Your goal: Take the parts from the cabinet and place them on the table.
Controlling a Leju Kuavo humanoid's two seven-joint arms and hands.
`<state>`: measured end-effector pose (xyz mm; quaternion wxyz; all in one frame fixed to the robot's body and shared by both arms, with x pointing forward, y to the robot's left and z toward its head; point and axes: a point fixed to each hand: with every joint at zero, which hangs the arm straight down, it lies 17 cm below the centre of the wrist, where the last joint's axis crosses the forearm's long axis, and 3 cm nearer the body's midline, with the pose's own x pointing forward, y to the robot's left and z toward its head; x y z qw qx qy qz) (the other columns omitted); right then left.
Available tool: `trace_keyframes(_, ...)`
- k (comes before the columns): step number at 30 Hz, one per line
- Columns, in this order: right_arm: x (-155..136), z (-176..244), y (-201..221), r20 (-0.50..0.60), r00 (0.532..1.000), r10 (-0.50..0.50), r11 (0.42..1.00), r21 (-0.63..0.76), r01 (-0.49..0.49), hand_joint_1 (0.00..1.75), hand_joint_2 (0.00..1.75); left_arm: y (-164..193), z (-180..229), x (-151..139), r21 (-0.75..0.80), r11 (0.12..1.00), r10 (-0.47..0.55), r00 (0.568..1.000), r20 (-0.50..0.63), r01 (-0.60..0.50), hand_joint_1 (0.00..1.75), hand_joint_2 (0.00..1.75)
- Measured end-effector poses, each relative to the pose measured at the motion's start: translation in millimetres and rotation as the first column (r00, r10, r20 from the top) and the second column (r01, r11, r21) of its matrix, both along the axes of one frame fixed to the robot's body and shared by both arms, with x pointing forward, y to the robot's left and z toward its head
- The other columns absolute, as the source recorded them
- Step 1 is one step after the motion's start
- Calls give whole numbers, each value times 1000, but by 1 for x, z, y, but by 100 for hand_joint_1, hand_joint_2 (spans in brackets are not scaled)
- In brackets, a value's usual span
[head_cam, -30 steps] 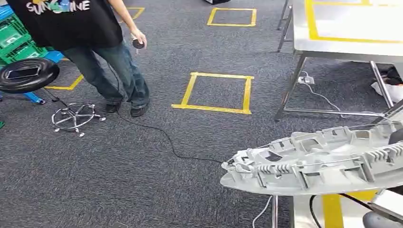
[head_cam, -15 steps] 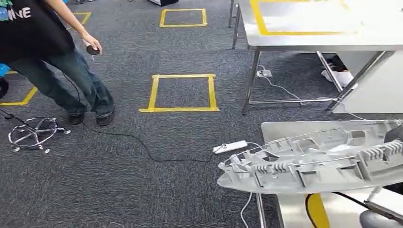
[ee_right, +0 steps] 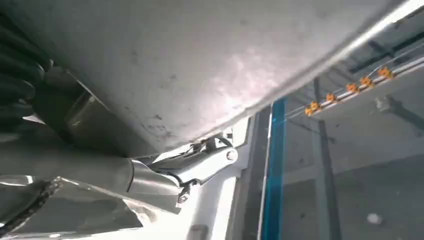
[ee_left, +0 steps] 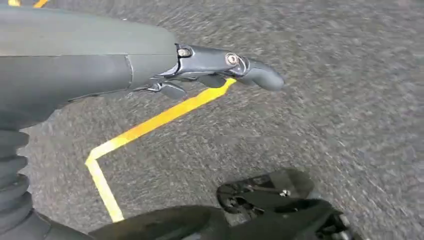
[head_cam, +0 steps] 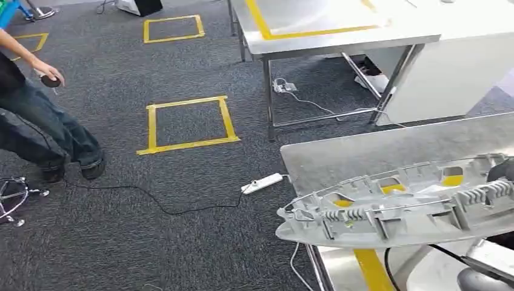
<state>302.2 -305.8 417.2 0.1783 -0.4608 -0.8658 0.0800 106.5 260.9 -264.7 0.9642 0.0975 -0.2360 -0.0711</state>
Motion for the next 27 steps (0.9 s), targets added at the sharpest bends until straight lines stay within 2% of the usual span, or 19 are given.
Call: trace_keyframes(27,2,3,0,0,1000,3,1000,3,-3,175,175,0,0,0,-5,1000,3,1000,2,-3,0,175)
